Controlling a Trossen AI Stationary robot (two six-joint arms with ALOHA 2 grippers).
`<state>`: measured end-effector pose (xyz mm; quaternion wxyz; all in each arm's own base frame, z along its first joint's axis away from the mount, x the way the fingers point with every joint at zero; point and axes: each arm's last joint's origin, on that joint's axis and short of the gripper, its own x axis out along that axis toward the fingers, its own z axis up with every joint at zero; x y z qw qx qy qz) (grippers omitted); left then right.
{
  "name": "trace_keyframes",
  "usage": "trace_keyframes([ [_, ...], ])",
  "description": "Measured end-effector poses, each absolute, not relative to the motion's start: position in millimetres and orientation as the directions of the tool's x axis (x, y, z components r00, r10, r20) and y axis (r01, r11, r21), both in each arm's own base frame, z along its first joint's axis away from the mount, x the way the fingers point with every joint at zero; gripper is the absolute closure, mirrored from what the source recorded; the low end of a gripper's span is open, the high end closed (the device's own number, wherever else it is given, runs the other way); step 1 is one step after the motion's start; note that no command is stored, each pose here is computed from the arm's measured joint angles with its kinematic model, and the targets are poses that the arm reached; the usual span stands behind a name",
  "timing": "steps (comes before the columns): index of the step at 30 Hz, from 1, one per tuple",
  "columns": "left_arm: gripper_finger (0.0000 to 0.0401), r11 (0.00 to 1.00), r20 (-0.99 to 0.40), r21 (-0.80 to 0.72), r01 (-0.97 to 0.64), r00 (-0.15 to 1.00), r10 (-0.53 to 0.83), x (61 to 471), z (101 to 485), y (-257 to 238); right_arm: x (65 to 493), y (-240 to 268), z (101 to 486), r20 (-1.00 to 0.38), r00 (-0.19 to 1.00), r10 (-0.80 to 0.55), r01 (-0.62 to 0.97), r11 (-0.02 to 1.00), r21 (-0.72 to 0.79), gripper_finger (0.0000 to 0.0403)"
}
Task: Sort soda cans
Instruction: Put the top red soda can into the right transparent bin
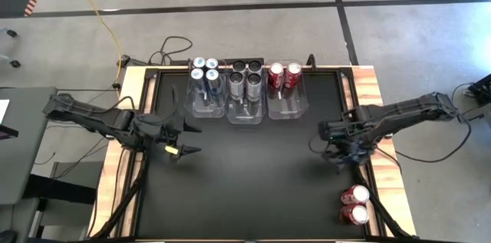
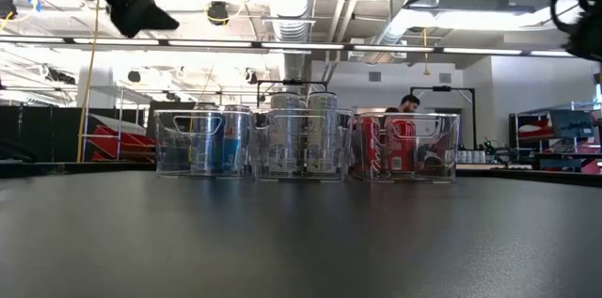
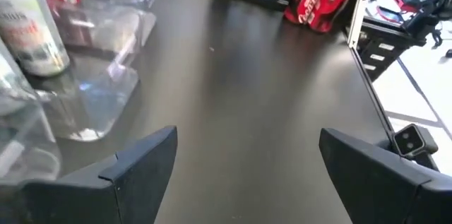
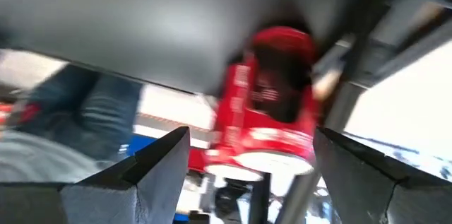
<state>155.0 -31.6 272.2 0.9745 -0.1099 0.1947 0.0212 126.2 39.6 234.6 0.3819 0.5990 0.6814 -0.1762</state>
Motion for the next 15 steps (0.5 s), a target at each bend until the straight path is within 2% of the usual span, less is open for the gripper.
trace_keyframes([
  [3,0.0058,0.968,-0.397,-0.237,-0.084,0.918,-0.017,158.8,260.4,-35.7,119.4,42.2,233.8,-0.736,-0.056,0.675,0.949,0.266,0.171,0.0088],
  [10,0.0058,0.962,-0.401,-0.272,-0.030,0.912,-0.085,169.4,243.3,-48.9,119.5,48.5,229.6,-0.726,-0.082,0.682,0.897,0.368,0.245,0.0085],
  [15,0.0058,0.962,-0.416,-0.271,-0.023,0.904,-0.095,177.7,237.4,-55.0,116.4,52.8,220.5,-0.703,-0.128,0.700,0.891,0.392,0.229,0.0057],
])
